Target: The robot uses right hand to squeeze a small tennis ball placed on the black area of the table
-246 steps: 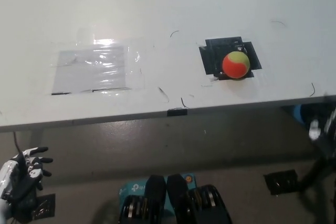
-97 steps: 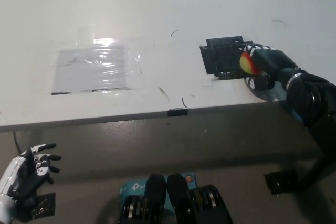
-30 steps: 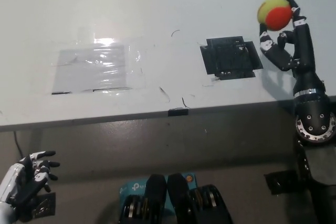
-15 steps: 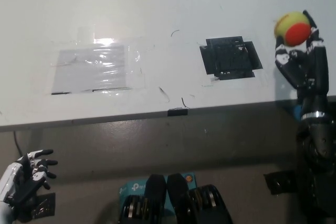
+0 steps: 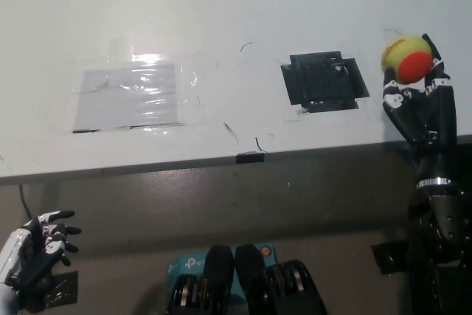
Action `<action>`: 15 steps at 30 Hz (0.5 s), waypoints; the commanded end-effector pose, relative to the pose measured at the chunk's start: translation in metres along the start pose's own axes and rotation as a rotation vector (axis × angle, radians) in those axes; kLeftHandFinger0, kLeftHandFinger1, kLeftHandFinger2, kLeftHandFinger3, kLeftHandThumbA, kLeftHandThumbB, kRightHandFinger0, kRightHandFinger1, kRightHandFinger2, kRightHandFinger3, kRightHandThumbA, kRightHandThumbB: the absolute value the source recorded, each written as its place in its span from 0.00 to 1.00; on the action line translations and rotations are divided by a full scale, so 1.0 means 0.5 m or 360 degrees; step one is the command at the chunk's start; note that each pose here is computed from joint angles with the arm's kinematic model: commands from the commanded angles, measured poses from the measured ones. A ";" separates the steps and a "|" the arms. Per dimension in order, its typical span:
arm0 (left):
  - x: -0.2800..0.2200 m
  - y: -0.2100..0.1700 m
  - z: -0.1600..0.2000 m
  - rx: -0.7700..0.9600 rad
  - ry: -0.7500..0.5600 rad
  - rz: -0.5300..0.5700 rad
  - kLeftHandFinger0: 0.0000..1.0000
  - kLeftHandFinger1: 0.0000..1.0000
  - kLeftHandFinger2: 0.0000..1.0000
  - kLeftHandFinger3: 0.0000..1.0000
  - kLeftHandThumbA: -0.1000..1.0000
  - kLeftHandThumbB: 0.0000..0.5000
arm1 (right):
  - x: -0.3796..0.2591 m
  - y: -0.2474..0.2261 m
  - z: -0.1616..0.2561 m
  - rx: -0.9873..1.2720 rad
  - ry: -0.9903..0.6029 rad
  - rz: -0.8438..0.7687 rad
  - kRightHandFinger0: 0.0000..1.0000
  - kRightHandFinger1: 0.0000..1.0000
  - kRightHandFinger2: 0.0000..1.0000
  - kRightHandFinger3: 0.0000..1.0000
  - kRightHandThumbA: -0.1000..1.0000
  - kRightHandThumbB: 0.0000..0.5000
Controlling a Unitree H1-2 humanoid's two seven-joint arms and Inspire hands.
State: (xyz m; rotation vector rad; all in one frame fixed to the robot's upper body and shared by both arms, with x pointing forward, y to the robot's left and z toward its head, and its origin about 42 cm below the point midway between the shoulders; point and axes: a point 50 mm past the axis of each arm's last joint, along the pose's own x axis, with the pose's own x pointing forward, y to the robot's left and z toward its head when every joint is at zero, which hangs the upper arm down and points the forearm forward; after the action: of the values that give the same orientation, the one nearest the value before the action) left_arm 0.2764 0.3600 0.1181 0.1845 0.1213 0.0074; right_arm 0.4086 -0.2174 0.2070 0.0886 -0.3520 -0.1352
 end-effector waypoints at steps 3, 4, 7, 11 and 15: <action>0.004 0.012 0.025 0.0014 -0.0082 0.0029 0.32 0.43 0.57 0.68 0.38 0.00 | 0.012 0.004 0.033 -0.0011 -0.0143 -0.0019 0.00 0.00 0.08 0.13 0.00 0.27; 0.004 0.012 0.025 0.0017 -0.0084 0.0027 0.33 0.44 0.59 0.69 0.37 0.00 | 0.012 0.003 0.032 -0.0009 -0.0138 -0.0018 0.00 0.00 0.09 0.14 0.00 0.28; 0.004 0.011 0.026 0.0018 -0.0072 0.0030 0.35 0.45 0.59 0.69 0.37 0.00 | 0.012 0.001 0.029 -0.0004 -0.0130 -0.0017 0.00 0.00 0.11 0.16 0.00 0.29; 0.006 0.011 0.025 0.0002 -0.0085 0.0017 0.33 0.44 0.58 0.68 0.37 0.00 | 0.011 0.000 0.027 -0.0025 -0.0107 -0.0027 0.00 0.00 0.11 0.15 0.00 0.31; 0.006 0.012 0.029 0.0013 -0.0076 0.0017 0.30 0.42 0.57 0.67 0.37 0.00 | 0.034 -0.006 0.036 -0.0264 -0.0130 0.0055 0.00 0.00 0.15 0.18 0.00 0.38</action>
State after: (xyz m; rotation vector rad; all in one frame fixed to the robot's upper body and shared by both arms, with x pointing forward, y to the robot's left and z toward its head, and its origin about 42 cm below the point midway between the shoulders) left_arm 0.2765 0.3600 0.1181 0.1844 0.1215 0.0071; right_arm 0.4090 -0.2191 0.2064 0.0555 -0.3481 -0.1395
